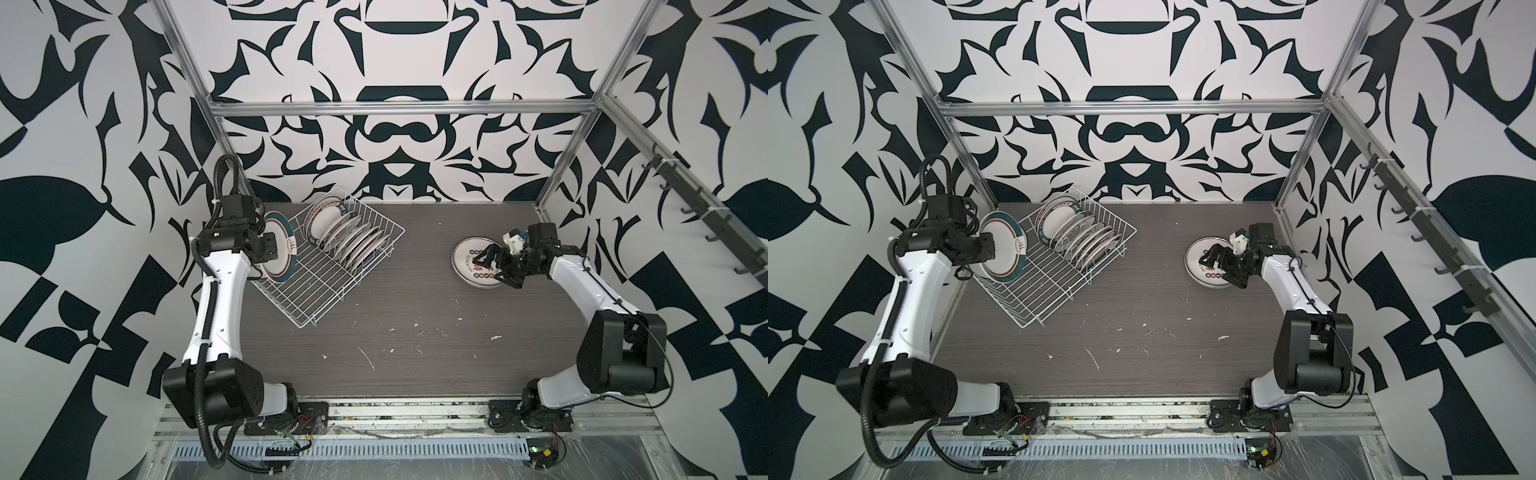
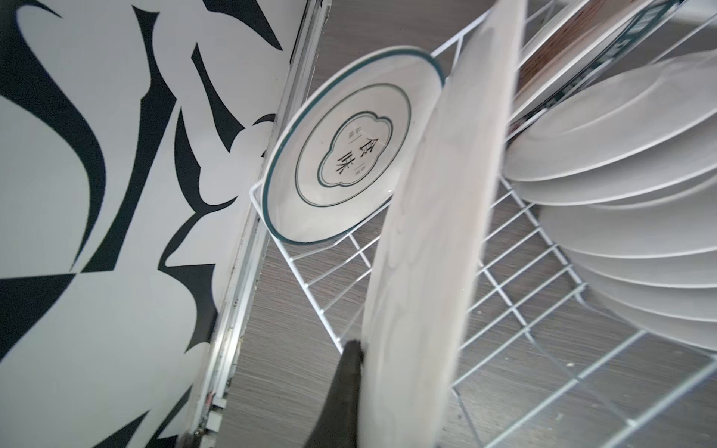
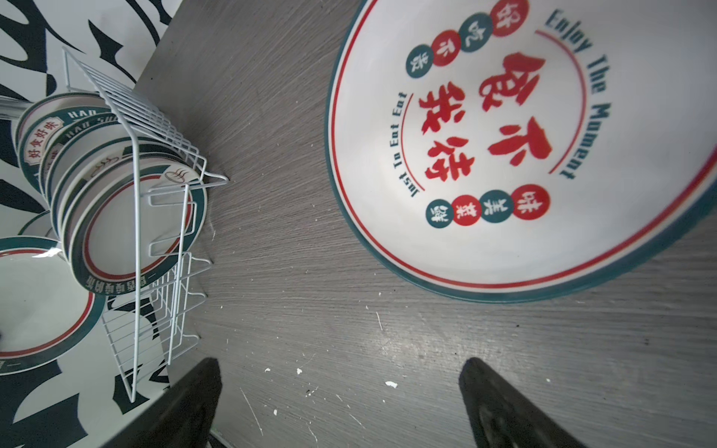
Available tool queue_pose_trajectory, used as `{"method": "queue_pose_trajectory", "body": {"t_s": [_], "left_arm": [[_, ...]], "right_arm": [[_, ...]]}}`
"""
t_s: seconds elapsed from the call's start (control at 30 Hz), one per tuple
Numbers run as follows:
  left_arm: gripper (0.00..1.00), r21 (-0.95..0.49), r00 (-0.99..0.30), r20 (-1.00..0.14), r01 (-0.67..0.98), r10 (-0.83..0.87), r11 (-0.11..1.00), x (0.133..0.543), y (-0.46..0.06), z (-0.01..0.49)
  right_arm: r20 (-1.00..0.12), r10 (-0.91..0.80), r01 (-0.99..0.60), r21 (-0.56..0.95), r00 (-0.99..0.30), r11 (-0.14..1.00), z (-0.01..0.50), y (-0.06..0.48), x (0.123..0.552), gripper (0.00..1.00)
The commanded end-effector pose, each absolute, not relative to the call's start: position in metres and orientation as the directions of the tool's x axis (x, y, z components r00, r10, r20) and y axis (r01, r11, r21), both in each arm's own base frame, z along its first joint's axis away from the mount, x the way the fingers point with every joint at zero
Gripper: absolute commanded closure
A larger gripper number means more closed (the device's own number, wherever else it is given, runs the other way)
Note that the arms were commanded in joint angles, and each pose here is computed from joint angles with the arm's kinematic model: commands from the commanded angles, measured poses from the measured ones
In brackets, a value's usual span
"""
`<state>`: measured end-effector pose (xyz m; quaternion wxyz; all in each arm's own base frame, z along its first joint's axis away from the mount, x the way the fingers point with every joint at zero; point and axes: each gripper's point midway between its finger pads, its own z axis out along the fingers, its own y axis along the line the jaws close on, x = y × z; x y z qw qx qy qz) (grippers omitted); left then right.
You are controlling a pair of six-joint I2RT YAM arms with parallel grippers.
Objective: Unload the plates from the dish rack
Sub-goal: Pick up a plate from the dish rack.
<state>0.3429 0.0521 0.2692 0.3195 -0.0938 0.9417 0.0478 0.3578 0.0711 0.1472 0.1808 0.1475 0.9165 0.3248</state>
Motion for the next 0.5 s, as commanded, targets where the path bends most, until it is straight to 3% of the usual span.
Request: {"method": "queue_pose_trajectory", "body": {"t_s": [0.0, 0.1, 0.23, 0.47], "left_arm": [[1.0, -0.186, -0.709, -0.643, -0.222, -0.289, 0.957, 0.323, 0.018, 0.308], [1.0, -0.373, -0.658, -0.621, -0.229, -0.425, 0.899, 0.308, -0.004, 0.326], [1.0, -0.622, -0.641, -0.528, -0.154, -0.557, 0.767, 0.303, -0.046, 0.327], [1.0, -0.772, -0.635, -0.442, -0.089, -0.633, 0.629, 0.304, -0.096, 0.311]], "right_arm": [[-0.307, 0.394, 0.07, 0.707, -0.866, 0.704, 0.184, 0.081, 0.357, 0.0], [-0.333, 0.403, 0.025, 0.743, -0.852, 0.669, 0.209, 0.09, 0.351, 0.0], [-0.344, 0.389, -0.092, 0.838, -0.854, 0.538, 0.246, 0.123, 0.343, 0.0], [-0.366, 0.29, -0.26, 0.902, -0.884, 0.344, 0.309, 0.219, 0.321, 0.07]]}}
